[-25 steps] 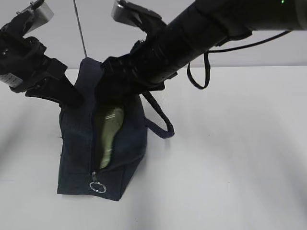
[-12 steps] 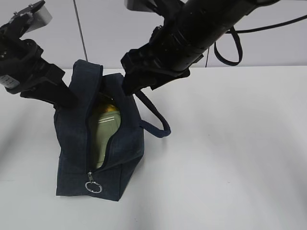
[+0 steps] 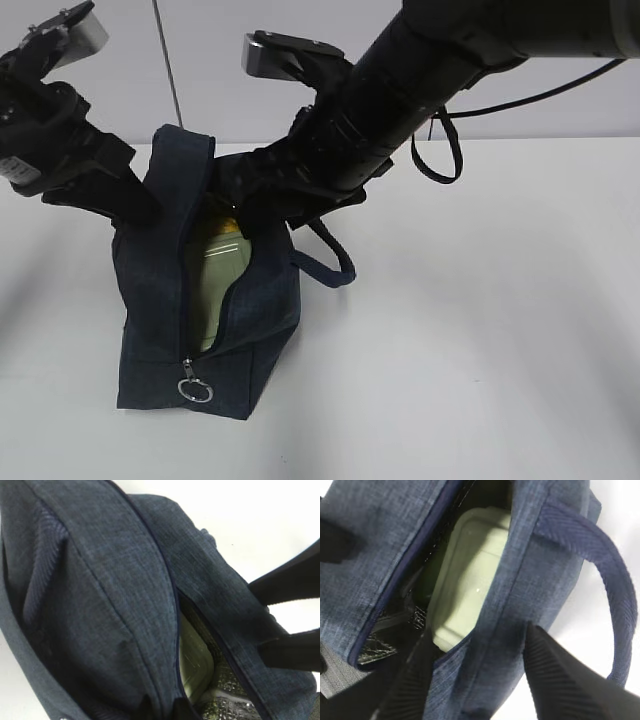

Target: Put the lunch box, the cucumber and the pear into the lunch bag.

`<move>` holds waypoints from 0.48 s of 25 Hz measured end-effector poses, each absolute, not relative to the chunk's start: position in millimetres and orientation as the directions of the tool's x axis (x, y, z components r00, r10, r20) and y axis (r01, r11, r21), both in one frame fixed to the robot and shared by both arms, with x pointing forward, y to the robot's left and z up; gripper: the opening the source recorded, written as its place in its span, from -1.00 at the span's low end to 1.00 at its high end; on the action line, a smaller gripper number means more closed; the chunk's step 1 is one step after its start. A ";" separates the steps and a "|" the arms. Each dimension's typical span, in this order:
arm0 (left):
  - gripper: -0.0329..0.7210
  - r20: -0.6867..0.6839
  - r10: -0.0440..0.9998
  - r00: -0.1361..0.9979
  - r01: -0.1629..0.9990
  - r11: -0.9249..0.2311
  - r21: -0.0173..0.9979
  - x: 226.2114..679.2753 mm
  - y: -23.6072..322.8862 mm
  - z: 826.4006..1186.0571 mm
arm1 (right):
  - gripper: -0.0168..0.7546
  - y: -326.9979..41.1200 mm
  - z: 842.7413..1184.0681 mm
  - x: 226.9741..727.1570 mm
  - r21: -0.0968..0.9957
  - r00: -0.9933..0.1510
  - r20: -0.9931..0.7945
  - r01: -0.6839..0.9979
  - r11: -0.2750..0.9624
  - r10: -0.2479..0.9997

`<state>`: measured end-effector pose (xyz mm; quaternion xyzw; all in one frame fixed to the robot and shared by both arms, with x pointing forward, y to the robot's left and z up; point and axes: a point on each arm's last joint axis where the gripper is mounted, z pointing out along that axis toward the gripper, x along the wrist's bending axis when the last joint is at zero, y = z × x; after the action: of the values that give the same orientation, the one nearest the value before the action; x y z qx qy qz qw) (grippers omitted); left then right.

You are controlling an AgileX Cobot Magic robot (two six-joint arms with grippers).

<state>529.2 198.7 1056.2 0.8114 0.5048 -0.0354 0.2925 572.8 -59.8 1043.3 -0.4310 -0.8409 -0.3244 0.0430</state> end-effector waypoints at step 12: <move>-0.86 -0.355 0.798 0.487 0.840 -0.318 0.439 529.2 198.5 1056.3 | -0.93 -60.3 1035.6 576.3 0.494 -0.618 0.331 0.757 0.427 0.713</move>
<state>529.2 198.5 1056.3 0.8109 0.5051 -0.0361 0.2934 576.3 -60.3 1035.6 -0.4354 -0.8441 -0.3110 0.0358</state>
